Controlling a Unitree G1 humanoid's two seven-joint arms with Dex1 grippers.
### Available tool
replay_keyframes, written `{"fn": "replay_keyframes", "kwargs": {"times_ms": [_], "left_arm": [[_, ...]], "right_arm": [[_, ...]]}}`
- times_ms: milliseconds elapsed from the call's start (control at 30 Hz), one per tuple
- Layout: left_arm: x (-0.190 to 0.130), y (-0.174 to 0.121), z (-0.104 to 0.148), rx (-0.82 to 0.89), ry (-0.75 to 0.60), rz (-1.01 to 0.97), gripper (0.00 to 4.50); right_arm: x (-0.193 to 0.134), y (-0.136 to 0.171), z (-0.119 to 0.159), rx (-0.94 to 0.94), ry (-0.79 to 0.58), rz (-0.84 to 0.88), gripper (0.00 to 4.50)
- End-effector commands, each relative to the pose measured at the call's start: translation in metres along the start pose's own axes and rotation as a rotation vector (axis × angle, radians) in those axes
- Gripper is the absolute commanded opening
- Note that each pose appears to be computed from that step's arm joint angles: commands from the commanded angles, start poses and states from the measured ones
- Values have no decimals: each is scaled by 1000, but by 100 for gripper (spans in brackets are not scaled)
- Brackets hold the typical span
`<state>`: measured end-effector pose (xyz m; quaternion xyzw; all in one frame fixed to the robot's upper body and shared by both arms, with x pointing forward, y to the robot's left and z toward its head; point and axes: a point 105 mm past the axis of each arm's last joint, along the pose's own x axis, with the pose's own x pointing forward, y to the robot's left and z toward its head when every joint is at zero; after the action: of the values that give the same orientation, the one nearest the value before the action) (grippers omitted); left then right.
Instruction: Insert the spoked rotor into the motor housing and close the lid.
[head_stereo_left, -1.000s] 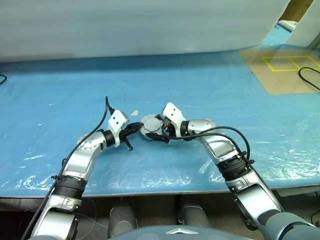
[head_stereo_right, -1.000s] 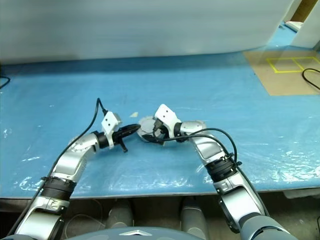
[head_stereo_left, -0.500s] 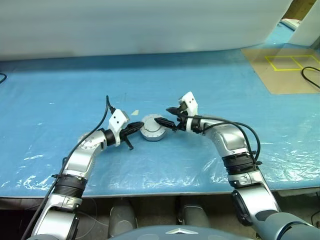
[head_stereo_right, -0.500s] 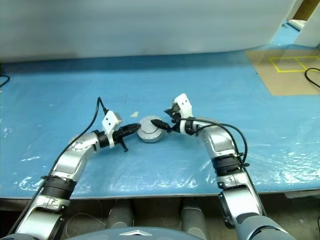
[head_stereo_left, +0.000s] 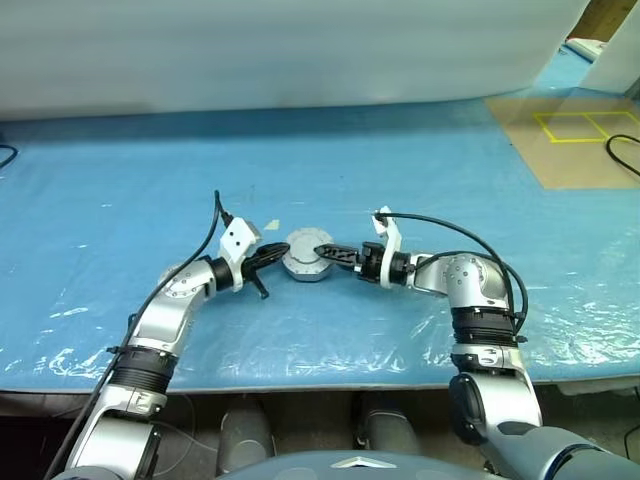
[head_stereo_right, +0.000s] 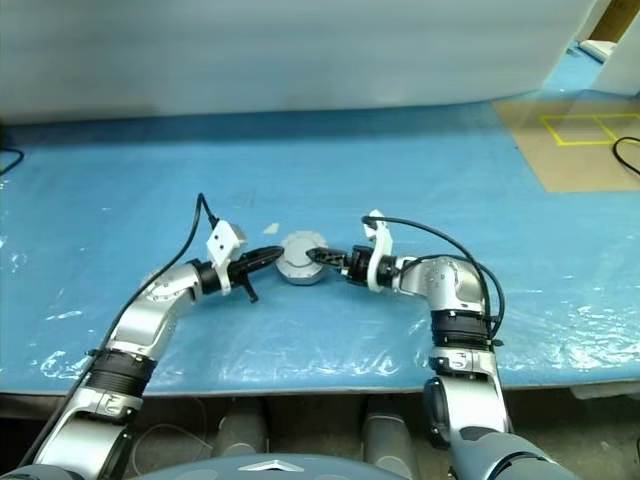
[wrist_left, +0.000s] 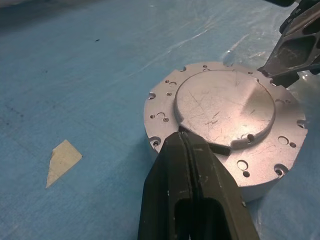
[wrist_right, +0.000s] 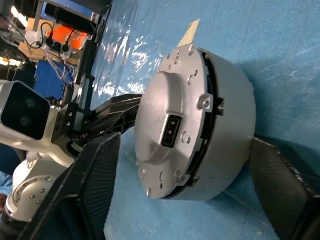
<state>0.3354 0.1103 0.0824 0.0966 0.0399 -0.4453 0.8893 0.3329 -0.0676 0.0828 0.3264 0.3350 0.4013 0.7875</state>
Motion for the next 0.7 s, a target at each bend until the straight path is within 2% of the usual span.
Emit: {"fn": "replay_keyframes", "kwargs": {"times_ms": [33, 133, 200, 233, 500, 600, 700], "left_arm": [[2, -6, -12, -9, 46, -22, 0], [2, -5, -12, -6, 48, -23, 0], [1, -5, -12, -5, 50, -24, 0], [1, -5, -12, -5, 50, -25, 0], [3, -3, -7, -24, 19, -6, 0], [2, 11, 15, -164, -133, 76, 0], [-7, 31, 36, -317, -279, 164, 0]], "right_arm": [[-1, 13, 9, 31, -41, 72, 287], [-3, 17, 13, 47, -59, 101, 185], [-4, 20, 15, 54, -69, 118, 129], [-5, 21, 16, 59, -73, 128, 117], [-4, 22, 8, 48, -43, 117, 117], [-5, 20, 11, 56, -71, 118, 117], [-7, 24, 25, 102, -160, 165, 117]]}}
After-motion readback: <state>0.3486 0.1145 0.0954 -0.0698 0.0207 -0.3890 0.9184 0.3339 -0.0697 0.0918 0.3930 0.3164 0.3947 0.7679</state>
